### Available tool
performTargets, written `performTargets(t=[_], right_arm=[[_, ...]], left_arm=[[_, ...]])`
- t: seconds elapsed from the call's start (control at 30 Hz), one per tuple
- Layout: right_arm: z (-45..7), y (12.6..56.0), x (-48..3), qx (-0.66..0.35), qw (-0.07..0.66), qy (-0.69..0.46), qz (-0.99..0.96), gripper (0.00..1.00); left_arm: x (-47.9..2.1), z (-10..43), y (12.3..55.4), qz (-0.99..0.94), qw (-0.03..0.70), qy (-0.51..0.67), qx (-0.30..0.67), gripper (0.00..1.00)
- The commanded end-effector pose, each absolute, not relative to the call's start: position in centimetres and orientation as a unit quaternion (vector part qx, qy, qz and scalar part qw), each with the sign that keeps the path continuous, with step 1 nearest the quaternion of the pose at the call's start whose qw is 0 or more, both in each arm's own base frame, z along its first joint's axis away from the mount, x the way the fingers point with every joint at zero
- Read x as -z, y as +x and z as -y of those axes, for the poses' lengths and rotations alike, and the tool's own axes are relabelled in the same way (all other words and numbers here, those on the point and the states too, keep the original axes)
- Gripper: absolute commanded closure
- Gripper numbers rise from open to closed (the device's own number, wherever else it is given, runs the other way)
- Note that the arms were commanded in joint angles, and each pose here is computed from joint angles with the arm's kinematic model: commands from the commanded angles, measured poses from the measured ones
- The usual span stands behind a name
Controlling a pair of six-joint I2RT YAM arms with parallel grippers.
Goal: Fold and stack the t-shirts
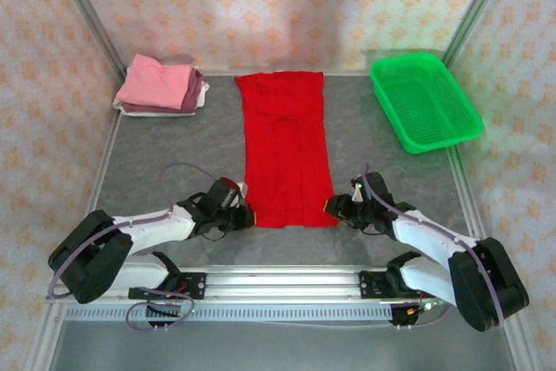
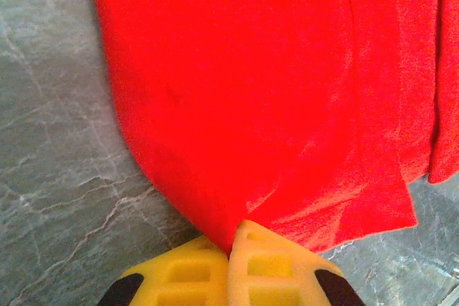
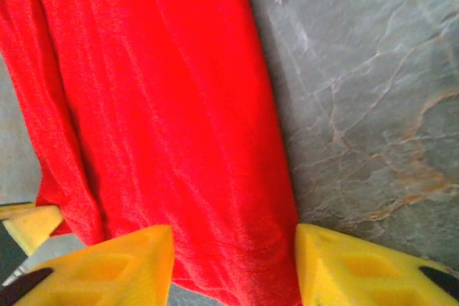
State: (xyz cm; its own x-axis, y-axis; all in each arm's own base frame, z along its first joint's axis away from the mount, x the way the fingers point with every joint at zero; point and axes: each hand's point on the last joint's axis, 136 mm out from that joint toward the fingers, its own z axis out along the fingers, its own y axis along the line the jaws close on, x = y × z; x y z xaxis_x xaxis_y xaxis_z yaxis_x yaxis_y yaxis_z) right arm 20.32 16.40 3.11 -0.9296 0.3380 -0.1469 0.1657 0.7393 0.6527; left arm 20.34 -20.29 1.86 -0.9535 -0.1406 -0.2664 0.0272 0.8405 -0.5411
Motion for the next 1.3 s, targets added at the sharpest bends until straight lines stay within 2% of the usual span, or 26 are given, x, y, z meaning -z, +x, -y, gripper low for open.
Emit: performTargets(t=[0.0, 0.1, 0.2, 0.3, 0.53, 0.87, 1.07, 1.27], right_arm=[[-17.2, 20.1, -3.2, -0.351, 0.117, 0.134, -0.919, 0.59], [-17.4, 20.3, -3.4, -0.355, 0.12, 0.136, -0.917, 0.67], [-17.4, 20.4, -3.5, -0.356, 0.125, 0.14, -0.915, 0.8], [-16.9, 20.5, -3.1, -0.343, 0.131, 0.148, -0.918, 0.8], [-17.2, 20.8, -3.2, -0.348, 0.128, 0.151, -0.916, 1.0], [-19.7, 16.6, -3.2, -0.347, 0.107, 0.107, -0.926, 1.0], [-18.6, 15.4, -4.7, -0.368, 0.13, 0.16, -0.907, 1.0], [-18.4, 18.2, -9.1, -0.361, 0.194, 0.172, -0.896, 1.0]], left_arm=[[-1.2, 19.5, 20.2, -0.953, 0.153, -0.033, 0.259, 1.0], [-1.2, 19.3, 20.3, -0.953, 0.157, -0.035, 0.256, 1.0], [-1.2, 19.1, 20.3, -0.954, 0.159, -0.036, 0.253, 1.0], [-1.2, 18.8, 20.3, -0.954, 0.164, -0.037, 0.248, 1.0], [-1.3, 18.6, 20.3, -0.954, 0.17, -0.038, 0.243, 1.0], [-0.8, 18.3, 15.4, -0.964, 0.107, -0.005, 0.243, 1.0], [-3.6, 17.7, 14.3, -0.95, 0.142, -0.019, 0.279, 1.0], [-6.4, 17.9, 16.1, -0.944, 0.175, -0.013, 0.28, 1.0]])
